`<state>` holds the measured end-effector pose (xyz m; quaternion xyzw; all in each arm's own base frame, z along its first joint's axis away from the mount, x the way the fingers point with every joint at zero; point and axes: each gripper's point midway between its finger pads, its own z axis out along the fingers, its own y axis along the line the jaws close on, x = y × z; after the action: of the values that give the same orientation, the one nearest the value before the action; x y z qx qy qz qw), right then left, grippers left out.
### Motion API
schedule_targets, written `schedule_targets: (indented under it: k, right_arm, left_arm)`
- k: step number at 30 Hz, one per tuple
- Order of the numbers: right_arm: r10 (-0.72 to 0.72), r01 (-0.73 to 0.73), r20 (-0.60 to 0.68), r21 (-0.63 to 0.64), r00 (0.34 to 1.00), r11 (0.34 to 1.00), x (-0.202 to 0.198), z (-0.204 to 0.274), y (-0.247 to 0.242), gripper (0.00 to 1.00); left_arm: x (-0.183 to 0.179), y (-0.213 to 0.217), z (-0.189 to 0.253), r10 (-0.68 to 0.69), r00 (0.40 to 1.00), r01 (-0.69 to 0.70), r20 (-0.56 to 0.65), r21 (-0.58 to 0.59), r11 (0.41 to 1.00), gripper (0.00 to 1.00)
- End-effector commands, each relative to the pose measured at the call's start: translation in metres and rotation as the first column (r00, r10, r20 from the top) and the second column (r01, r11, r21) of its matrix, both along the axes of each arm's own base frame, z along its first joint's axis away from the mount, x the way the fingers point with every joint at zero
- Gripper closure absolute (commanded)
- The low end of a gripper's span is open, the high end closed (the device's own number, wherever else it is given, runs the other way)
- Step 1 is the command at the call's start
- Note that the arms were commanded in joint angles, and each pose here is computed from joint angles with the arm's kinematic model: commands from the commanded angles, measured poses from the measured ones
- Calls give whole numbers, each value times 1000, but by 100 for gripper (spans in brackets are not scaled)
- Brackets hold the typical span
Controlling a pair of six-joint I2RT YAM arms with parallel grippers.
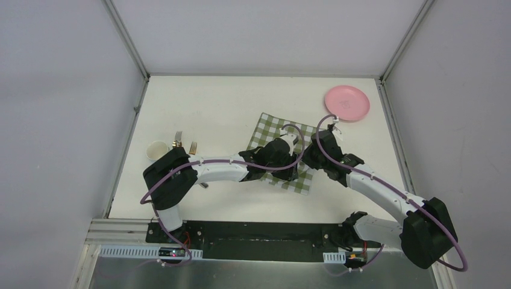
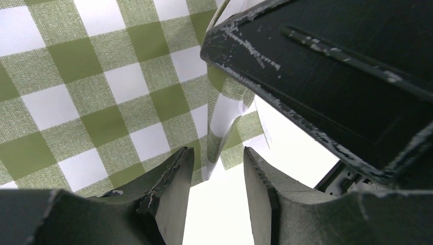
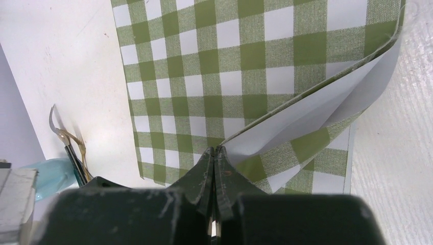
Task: Set the dinner table for one person
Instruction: Flatten out the napkin at the center of the board.
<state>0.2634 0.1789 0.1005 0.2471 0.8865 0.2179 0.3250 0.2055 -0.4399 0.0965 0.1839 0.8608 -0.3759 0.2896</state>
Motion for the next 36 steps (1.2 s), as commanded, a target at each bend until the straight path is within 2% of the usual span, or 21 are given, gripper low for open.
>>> schedule_targets:
  k: [1,13,16,19,21,30,35,36]
  right_arm:
    - [1,-4,75,41,997,999,16,28,8,100]
    - [14,-18,79,52,997,998,17,33,9,100]
    - [16,-21,82,56,997,998,17,36,9,100]
    - [19,-23,85,56,996,998,17,38,9,100]
    - [20,-25,87,54,996,998,17,40,8,100]
    - [38,-43,81,53,996,998,19,43,10,100]
    - [63,-65,77,28,995,997,22,44,10,66]
    - [66,-68,75,23,995,997,23,45,10,62]
  left_arm:
    - [7,-9,15,-2,998,3,68,-13,1000,58]
    - [13,-7,14,15,996,-15,90,2,1000,63]
    - [16,-6,9,26,995,-28,92,21,999,75]
    - [18,-7,5,30,996,-33,88,40,999,95]
    - [19,-9,2,29,996,-33,85,47,998,100]
    - [26,-5,8,51,992,-60,116,75,995,100]
    - [28,0,21,59,989,-70,137,82,994,100]
    - [28,1,23,60,988,-71,139,79,994,100]
